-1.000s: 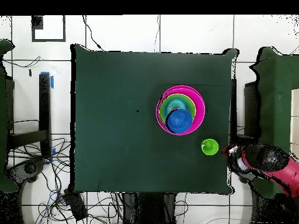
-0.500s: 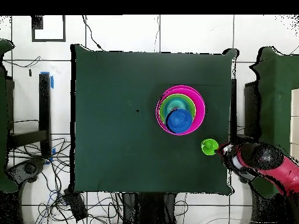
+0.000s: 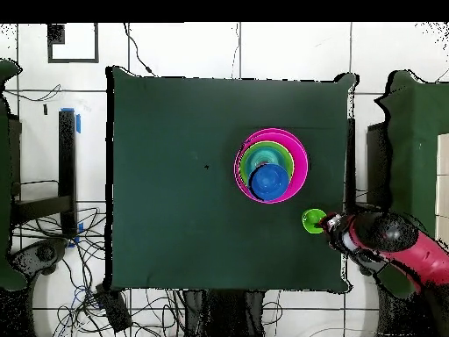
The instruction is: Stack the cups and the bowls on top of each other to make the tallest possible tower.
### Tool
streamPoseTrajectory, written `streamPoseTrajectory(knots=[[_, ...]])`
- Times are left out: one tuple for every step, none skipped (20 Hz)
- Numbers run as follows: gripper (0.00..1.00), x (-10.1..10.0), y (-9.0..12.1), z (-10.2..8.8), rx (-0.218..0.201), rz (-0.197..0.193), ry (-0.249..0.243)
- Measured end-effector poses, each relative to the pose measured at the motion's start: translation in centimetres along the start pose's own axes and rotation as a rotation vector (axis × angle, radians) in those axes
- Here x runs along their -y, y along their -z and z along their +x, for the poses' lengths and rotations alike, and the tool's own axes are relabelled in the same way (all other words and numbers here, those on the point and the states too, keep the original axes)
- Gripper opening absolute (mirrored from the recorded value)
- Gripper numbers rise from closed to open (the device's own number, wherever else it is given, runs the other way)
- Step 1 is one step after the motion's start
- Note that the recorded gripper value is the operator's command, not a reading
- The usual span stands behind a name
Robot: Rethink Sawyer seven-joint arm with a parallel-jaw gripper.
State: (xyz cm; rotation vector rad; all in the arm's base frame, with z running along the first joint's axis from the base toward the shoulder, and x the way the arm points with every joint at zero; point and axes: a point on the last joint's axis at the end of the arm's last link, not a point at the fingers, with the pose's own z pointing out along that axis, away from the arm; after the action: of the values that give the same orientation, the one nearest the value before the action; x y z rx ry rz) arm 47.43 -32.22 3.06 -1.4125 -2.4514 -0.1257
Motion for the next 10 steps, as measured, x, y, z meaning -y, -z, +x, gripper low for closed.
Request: streamPoseTrajectory(knots=[[1.00, -0.1, -0.3, 0.1, -0.006, -0.001, 0.001], [1.00, -0.2, -0.6, 0.2, -0.012, -0.002, 0.003], [1.00, -0.3, -1.1, 0.3, -0.023, -0.003, 0.006], [1.00, -0.4, -1.6, 0.4, -0.031, -0.005, 0.008], [1.00, -0.6, -2.0, 0.6, -0.040, -0.007, 0.010], [1.00, -0.7, -2.4, 0.7, -0.048, -0.009, 0.012], [1.00, -0.8, -2.8, 0.8, -0.057, -0.012, 0.013], [1.00, -0.9, -3.2, 0.9, -0.065, -0.014, 0.015], [1.00, -1.0, -3.5, 1.0, -0.073, -0.017, 0.016], [1.00, -1.0, -3.7, 1.0, -0.077, -0.019, 0.016]])
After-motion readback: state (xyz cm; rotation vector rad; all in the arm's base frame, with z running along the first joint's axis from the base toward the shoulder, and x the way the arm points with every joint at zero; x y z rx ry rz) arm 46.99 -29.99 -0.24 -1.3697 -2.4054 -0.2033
